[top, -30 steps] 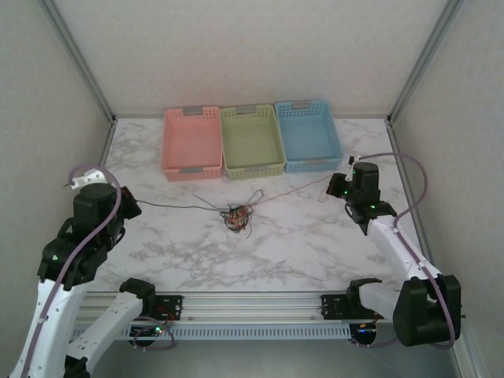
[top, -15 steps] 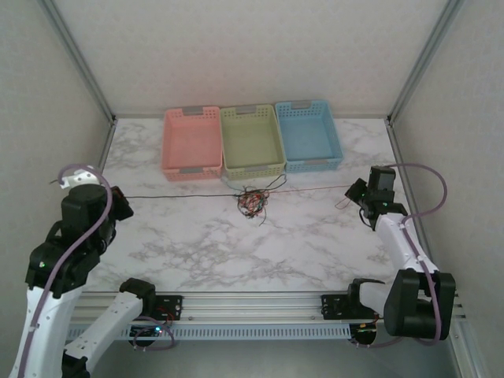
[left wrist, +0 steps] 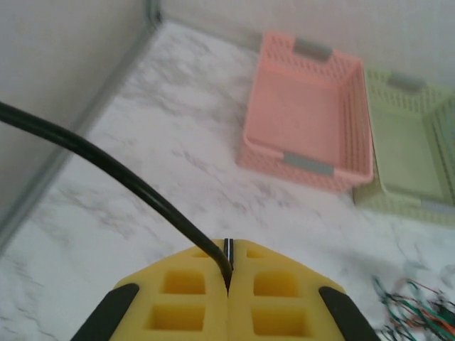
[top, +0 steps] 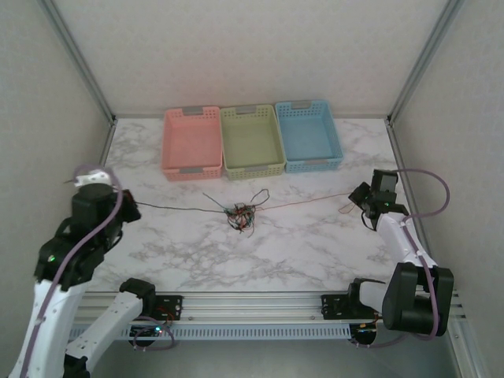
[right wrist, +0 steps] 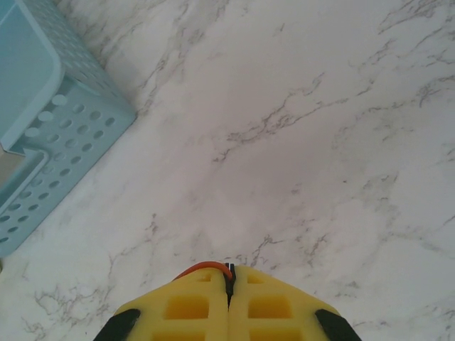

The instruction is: Untangle the cables

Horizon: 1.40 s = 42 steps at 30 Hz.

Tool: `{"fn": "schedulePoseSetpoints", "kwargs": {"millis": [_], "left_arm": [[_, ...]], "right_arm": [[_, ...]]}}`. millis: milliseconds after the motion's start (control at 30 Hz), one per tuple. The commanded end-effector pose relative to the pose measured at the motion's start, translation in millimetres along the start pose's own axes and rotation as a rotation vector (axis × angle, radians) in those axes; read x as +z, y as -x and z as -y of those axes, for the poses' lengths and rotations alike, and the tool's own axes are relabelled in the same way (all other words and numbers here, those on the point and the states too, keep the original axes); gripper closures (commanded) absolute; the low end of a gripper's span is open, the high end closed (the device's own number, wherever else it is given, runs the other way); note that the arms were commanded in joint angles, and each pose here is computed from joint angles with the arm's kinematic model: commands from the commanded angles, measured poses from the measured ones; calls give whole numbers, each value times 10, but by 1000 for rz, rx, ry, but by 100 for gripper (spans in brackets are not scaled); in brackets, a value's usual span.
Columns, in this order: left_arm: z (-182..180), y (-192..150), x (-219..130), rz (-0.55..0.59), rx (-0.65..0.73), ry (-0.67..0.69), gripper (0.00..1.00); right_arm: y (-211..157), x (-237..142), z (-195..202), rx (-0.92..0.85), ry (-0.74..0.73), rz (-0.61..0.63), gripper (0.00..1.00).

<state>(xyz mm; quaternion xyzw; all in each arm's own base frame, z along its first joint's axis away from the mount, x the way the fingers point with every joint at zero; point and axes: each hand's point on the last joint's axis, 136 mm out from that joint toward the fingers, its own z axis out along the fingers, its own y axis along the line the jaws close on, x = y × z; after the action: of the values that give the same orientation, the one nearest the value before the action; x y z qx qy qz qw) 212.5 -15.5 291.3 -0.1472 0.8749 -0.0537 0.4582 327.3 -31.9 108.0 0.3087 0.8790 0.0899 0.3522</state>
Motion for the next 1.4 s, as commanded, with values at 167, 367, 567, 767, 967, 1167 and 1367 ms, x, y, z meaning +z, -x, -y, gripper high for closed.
{"fn": "schedulePoseSetpoints", "kwargs": {"millis": [167,367,567,767,967,1167,1367], "left_arm": [[440,-509,521,-245,-74,-171,96],[349,-516,559,-242,-81,-114,31],[429,-466,490,-214,-140,-169,15],[1123,-683,518,-295,-98,-435,21],[1722,-1086,563,-373,36,-528,28],[2104,-1401,610,-434,93,-610,20],[2136,-1591,676,-447,104,-644,15]], "right_arm": [[-285,-66,-358,-147,105,-99,100],[-501,-224,-568,-279,154,-134,61],[-610,-431,-693,-376,178,-150,44],[-816,-638,-1090,-400,392,-206,43],[-1230,-605,-1544,-439,490,-308,46],[-1643,-381,-2013,-463,519,-401,52],[-2192,-446,-2419,-588,565,-539,58]]}}
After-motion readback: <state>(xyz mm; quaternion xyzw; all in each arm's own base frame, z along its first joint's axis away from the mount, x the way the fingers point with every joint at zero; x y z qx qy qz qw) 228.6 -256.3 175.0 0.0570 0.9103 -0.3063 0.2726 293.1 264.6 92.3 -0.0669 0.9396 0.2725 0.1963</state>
